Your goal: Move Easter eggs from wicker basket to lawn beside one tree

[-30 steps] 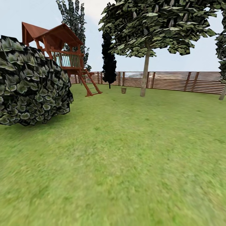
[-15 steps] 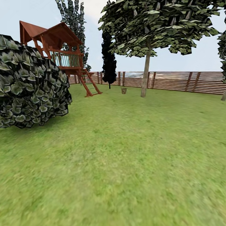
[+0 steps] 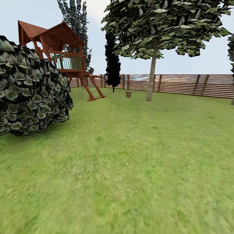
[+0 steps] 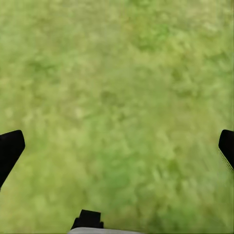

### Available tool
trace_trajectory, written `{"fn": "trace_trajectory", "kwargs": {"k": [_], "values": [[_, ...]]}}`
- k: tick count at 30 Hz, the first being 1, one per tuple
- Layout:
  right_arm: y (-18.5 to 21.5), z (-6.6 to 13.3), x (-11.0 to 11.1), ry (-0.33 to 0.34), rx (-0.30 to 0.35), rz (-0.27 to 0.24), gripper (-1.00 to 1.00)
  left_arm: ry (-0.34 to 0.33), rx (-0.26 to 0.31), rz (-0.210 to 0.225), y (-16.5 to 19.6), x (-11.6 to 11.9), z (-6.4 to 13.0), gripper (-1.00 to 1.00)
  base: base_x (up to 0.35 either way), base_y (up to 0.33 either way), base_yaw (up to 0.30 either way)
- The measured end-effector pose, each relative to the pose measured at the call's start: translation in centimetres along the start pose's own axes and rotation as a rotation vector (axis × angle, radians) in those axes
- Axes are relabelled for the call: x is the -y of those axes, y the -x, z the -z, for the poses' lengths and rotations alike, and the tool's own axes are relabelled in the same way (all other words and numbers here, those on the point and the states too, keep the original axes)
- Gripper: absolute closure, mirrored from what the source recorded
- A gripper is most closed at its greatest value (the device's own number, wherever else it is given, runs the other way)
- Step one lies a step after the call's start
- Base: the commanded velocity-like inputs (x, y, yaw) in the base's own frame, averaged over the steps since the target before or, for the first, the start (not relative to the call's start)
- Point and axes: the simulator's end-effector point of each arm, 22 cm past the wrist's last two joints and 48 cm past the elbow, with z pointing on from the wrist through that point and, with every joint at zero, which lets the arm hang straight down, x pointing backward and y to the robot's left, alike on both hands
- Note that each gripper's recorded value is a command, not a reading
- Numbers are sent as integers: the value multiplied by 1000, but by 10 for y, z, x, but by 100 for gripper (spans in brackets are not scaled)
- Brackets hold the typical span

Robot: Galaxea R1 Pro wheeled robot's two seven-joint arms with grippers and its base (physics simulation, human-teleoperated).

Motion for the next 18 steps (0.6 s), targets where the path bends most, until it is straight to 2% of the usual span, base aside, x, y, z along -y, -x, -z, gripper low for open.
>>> {"fn": "trace_trajectory", "kwargs": {"k": [18], "values": [[8, 17, 5, 0, -21, 6, -100, 4, -21, -1, 5, 0, 21, -100, 328, 0, 0]]}}
